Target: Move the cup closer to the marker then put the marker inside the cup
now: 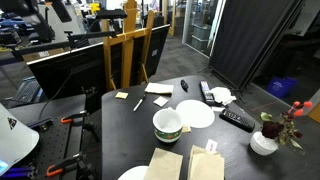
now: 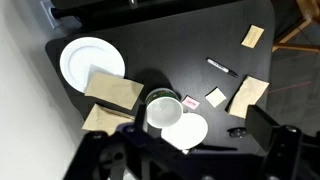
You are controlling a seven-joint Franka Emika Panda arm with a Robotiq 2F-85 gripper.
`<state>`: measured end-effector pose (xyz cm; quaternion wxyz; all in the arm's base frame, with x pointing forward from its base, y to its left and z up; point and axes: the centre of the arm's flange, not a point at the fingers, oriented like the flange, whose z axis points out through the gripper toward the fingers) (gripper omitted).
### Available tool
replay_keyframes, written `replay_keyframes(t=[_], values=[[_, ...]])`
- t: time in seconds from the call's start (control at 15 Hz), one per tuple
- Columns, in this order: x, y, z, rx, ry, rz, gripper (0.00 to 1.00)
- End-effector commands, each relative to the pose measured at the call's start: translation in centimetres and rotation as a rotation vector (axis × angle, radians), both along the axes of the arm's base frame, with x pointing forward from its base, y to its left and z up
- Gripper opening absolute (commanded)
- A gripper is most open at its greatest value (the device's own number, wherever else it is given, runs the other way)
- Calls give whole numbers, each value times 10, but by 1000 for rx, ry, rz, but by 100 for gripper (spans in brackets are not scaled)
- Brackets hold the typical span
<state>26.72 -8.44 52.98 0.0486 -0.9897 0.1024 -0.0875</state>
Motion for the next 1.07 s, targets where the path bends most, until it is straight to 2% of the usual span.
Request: replay_keyframes(t=[0.0, 0.33, 0.53, 0.8, 1.0], values=[[0, 0, 0, 0, 0, 0, 100], [0, 0, 0, 0, 0, 0, 100], [9, 3, -1, -21, -12, 40, 100], [31, 3, -5, -54, -51, 168, 100], [57, 4, -20, -74, -50, 287, 100]])
